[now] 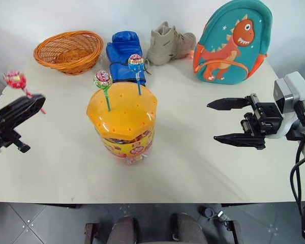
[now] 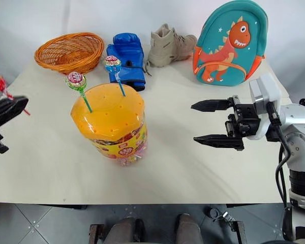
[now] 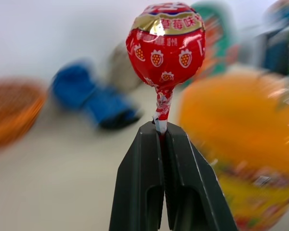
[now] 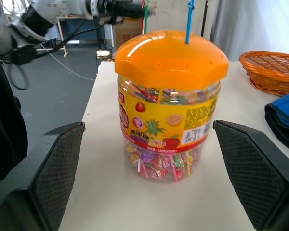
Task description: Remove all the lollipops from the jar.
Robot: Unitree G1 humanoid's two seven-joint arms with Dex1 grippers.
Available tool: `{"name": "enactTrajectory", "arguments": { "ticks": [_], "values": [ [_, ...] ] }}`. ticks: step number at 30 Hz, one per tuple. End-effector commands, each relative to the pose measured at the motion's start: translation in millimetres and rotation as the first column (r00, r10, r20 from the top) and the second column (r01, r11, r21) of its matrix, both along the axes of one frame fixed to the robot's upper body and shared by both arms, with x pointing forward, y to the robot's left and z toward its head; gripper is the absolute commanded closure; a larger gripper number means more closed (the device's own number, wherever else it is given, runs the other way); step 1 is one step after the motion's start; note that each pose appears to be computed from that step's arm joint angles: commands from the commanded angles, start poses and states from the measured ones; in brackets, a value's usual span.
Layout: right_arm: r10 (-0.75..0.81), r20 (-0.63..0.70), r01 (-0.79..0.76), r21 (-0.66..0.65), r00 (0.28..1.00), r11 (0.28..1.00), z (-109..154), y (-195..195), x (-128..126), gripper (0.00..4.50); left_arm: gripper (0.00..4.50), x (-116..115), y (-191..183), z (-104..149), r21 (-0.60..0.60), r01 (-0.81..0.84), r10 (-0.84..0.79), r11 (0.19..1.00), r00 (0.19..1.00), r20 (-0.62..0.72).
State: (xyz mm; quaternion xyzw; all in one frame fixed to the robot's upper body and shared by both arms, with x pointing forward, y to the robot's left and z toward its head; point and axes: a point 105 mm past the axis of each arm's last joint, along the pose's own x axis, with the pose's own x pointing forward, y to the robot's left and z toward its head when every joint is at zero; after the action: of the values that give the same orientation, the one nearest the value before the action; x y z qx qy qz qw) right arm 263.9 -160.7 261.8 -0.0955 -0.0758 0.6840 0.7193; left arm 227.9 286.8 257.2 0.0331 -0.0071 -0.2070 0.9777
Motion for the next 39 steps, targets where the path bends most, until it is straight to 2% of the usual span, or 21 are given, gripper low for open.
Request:
{"name": "enactTrajectory", "arguments": {
  "ticks": [1,2,4,8,13,17,20,22,28,32,35,37,39],
  "values": [
    [0.019,0.038,-0.02,0.006,0.999,1.0,5.9,0.6,-5.3,0.0,4.46,0.8,12.7,-28.6,-0.021,-0.098,0.093,0.995,0.983,-0.158],
    [0.026,0.036,-0.027,0.008,0.999,1.0,5.5,2.4,-6.1,0.0,4.46,1.7,14.5,-41.7,-0.045,-0.119,0.106,0.992,0.969,-0.224],
    [0.057,0.032,-0.058,0.012,0.998,0.998,5.2,8.0,-10.6,0.0,4.46,11.0,17.4,-59.6,-0.089,-0.165,0.136,0.982,0.954,-0.266],
    [0.096,0.041,-0.097,0.021,0.994,0.995,7.0,17.8,-17.7,0.0,4.46,16.5,19.4,-91.1,-0.067,-0.197,0.156,0.978,0.908,-0.388],
    [0.083,0.044,-0.084,0.035,0.996,0.996,7.2,22.8,-15.3,0.0,4.46,23.0,23.9,-116.8,-0.063,-0.25,0.185,0.966,0.842,-0.506],
    [0.081,0.045,-0.083,0.046,0.996,0.995,9.1,26.8,-17.0,0.0,4.46,27.6,17.0,-119.0,-0.073,-0.224,0.152,0.972,0.834,-0.53],
    [0.072,0.042,-0.074,0.05,0.997,0.996,8.6,28.0,-16.6,0.0,3.82,29.4,14.6,-121.3,-0.057,-0.207,0.141,0.977,0.819,-0.556],
    [0.068,0.042,-0.07,0.051,0.997,0.996,8.7,28.4,-16.4,0.0,3.21,31.3,16.2,-120.7,-0.05,-0.217,0.152,0.975,0.812,-0.563],
    [0.059,0.046,-0.062,0.05,0.997,0.997,10.8,29.0,-13.5,0.0,1.4,32.7,18.4,-109.6,-0.025,-0.215,0.166,0.976,0.819,-0.549],
    [0.055,0.05,-0.057,0.04,0.997,0.998,11.6,27.1,-11.5,0.0,0.16,30.7,17.9,-93.5,-0.013,-0.187,0.155,0.982,0.848,-0.507],
    [0.048,0.059,-0.05,0.032,0.997,0.998,13.4,24.4,-9.3,0.0,0.04,26.5,13.0,-69.9,-0.001,-0.125,0.112,0.992,0.891,-0.441],
    [0.042,0.073,-0.045,0.028,0.996,0.999,16.8,22.7,-7.2,0.0,0.04,21.4,-2.0,-30.3,-0.012,0.002,-0.006,1.0,0.961,-0.276],
    [0.04,0.083,-0.042,0.024,0.996,0.999,19.0,21.7,-5.6,0.0,0.04,14.0,-15.6,-1.9,0.008,0.12,-0.118,0.993,0.985,-0.123]
  ]
}}
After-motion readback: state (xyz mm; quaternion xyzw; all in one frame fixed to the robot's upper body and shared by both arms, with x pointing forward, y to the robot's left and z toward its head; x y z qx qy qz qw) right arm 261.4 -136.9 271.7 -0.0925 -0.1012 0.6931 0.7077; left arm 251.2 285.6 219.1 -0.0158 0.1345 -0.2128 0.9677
